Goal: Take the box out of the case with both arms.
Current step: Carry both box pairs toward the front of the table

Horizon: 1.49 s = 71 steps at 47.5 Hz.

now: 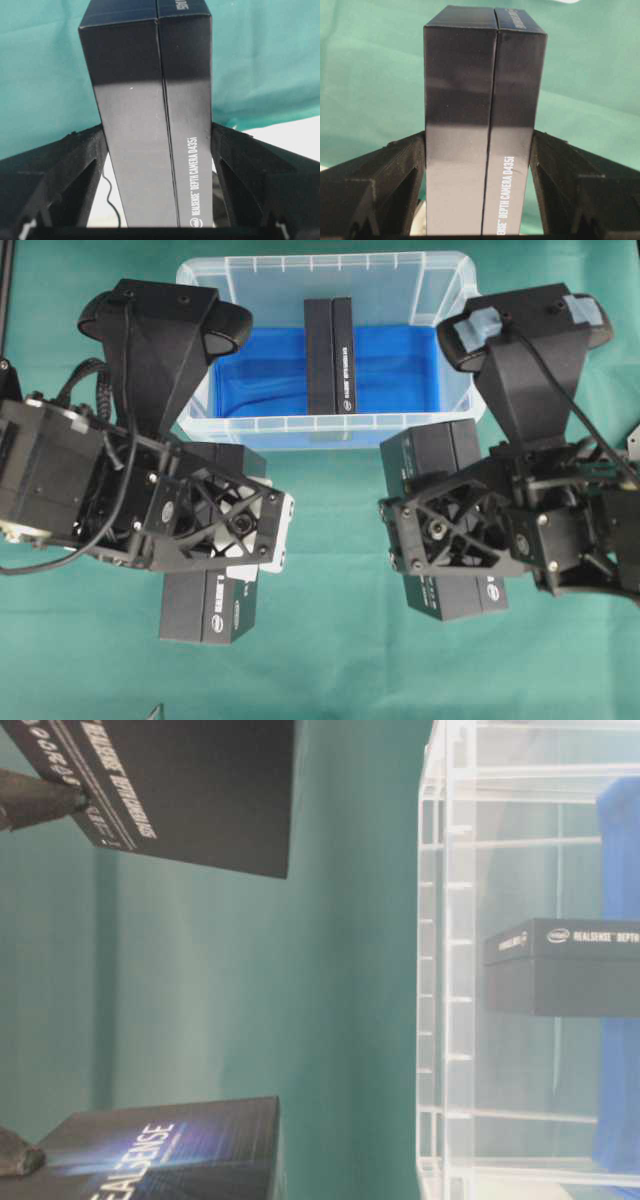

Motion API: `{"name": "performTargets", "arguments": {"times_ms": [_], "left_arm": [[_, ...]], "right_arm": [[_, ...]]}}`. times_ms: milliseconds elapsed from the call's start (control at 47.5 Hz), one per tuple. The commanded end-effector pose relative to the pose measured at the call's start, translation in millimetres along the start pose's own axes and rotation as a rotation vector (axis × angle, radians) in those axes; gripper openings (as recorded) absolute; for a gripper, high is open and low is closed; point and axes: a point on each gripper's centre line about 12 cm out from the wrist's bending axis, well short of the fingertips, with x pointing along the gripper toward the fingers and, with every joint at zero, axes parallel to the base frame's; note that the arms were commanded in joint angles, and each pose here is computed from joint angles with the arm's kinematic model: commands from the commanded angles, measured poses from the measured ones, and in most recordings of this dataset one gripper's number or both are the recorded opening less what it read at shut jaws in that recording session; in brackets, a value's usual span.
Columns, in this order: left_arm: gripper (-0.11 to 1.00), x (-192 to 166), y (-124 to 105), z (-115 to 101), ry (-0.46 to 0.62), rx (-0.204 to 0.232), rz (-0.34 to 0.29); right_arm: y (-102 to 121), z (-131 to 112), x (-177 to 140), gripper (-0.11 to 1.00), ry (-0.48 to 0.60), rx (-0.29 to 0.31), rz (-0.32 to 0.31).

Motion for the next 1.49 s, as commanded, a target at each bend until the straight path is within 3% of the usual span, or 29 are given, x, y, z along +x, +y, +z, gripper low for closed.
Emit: {"name": "performTargets", "arguments": {"times_ms": [0,1473], "left_arm": [[0.64,-10.3,2.4,-0.7,0.001,0.003,-0.031],[0.64,-9.6,2.3,2.1,-0.001,0.003,-0.028]], "right_arm": [[-1.3,3.0,-15.4,0.65,0.005,0.010,0.041],[-2.8,3.4,-15.8,0.65,0.003,0.010,0.029]]}}
